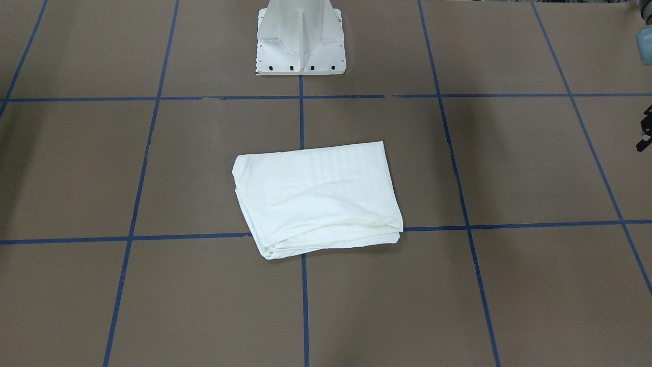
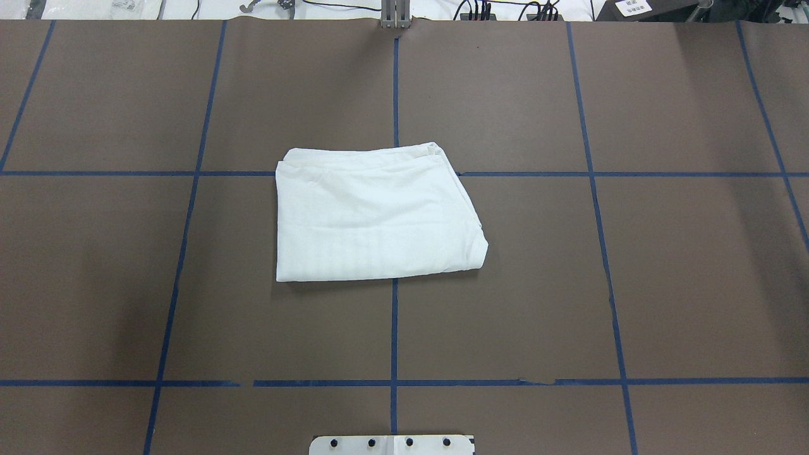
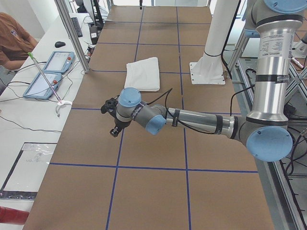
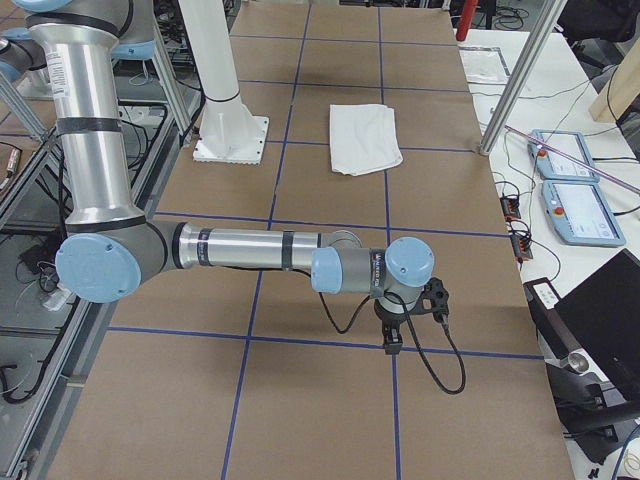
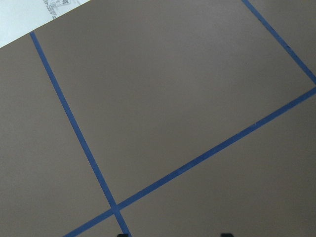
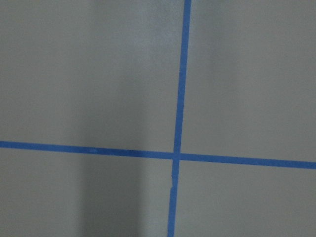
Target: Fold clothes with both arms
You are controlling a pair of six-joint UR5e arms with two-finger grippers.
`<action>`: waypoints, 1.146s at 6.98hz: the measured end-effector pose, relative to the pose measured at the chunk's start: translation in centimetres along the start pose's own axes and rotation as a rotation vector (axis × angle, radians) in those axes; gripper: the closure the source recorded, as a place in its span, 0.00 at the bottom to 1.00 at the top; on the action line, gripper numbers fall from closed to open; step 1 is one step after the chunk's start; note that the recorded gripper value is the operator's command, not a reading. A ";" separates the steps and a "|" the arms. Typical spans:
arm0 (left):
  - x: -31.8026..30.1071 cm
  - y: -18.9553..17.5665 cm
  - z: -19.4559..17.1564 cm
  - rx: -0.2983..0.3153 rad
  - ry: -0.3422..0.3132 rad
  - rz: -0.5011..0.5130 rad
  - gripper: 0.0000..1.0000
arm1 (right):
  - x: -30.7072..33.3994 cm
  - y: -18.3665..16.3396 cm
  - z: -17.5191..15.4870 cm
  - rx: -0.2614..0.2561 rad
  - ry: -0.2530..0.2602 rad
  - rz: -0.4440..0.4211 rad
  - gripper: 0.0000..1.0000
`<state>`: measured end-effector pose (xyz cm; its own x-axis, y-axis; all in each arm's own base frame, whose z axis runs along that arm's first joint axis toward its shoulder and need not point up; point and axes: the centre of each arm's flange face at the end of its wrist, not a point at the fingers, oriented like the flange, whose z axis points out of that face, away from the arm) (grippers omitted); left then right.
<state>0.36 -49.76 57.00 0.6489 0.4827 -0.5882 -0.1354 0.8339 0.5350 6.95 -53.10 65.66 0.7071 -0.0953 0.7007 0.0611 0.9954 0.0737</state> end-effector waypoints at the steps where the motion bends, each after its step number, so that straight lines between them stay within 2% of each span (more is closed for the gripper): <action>1: -0.3 0.4 -0.2 -0.004 0.004 -0.017 0.00 | 0.6 0.8 0.3 -0.012 0.000 0.001 0.00; 6: -3.6 2.2 -2.2 0.005 -0.038 -0.191 0.00 | 0.5 2.3 0.0 -0.005 0.017 -0.003 0.00; 8: -4.2 1.9 -2.3 -0.029 -0.041 -0.242 0.00 | -0.8 2.1 -1.1 0.015 0.020 0.035 0.00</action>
<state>-4.37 -49.60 59.11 0.6951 0.2569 -0.6715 0.0064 0.9317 0.3631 7.30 -50.92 64.50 0.7225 -0.0602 0.6888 0.0259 0.9979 0.0601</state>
